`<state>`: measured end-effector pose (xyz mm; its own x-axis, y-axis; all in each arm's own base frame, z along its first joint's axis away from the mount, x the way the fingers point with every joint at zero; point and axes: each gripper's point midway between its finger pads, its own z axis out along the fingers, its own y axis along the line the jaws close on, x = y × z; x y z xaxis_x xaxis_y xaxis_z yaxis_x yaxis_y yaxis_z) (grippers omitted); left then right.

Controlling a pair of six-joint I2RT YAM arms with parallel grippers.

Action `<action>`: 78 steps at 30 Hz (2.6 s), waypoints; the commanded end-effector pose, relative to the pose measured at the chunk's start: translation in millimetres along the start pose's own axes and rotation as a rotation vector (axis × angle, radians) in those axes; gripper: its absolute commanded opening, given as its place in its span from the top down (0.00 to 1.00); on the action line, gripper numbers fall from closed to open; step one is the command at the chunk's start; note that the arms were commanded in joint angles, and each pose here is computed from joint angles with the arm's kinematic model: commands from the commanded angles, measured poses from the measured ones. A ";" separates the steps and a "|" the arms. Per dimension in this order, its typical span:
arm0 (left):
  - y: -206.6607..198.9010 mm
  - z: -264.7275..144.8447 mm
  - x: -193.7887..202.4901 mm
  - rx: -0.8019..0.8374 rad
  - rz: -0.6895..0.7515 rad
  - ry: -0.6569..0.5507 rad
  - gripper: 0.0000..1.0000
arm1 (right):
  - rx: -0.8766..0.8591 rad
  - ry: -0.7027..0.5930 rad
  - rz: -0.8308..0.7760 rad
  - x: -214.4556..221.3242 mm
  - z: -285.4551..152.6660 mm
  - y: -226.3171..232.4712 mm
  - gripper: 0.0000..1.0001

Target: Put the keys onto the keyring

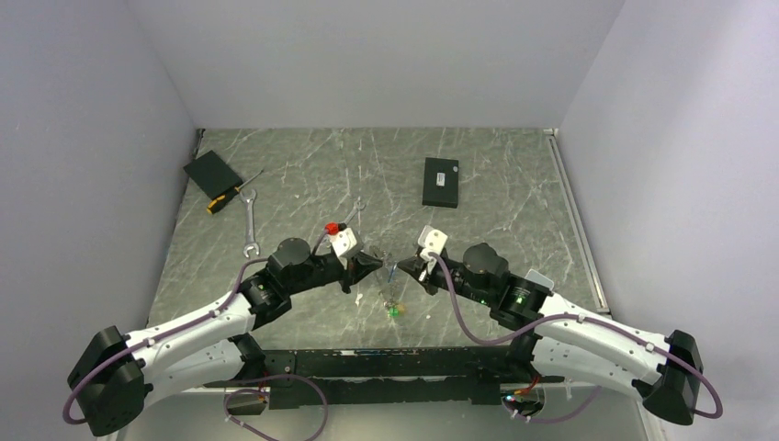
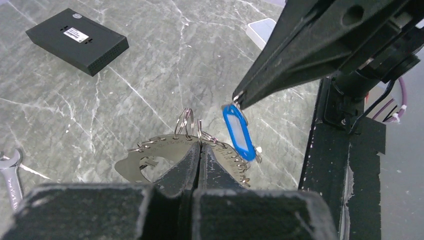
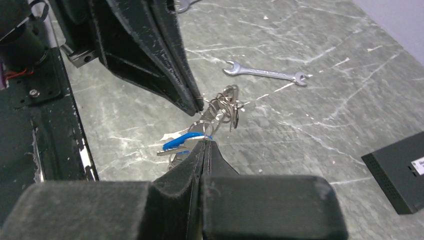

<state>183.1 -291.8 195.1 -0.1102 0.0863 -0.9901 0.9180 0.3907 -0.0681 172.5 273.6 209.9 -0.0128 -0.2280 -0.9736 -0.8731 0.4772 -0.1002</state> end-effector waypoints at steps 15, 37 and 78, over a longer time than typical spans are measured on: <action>-7.3 8.5 -47.1 0.014 -0.191 -0.078 1.00 | 0.048 0.003 -0.064 -13.6 4.1 -12.0 1.00; -16.5 15.5 -41.3 0.069 -0.275 -0.022 1.00 | 0.059 0.020 -0.103 -12.1 8.8 -15.1 1.00; 3.4 16.0 -28.6 -0.052 -0.348 0.007 1.00 | 0.074 0.073 -0.135 1.7 8.5 -9.0 1.00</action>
<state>189.9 -300.9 187.2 -0.4568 0.0222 -0.8893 0.7876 0.4747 -0.3928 180.2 273.6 187.7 0.0284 -0.3875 -0.9214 -0.8471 0.4800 -0.2280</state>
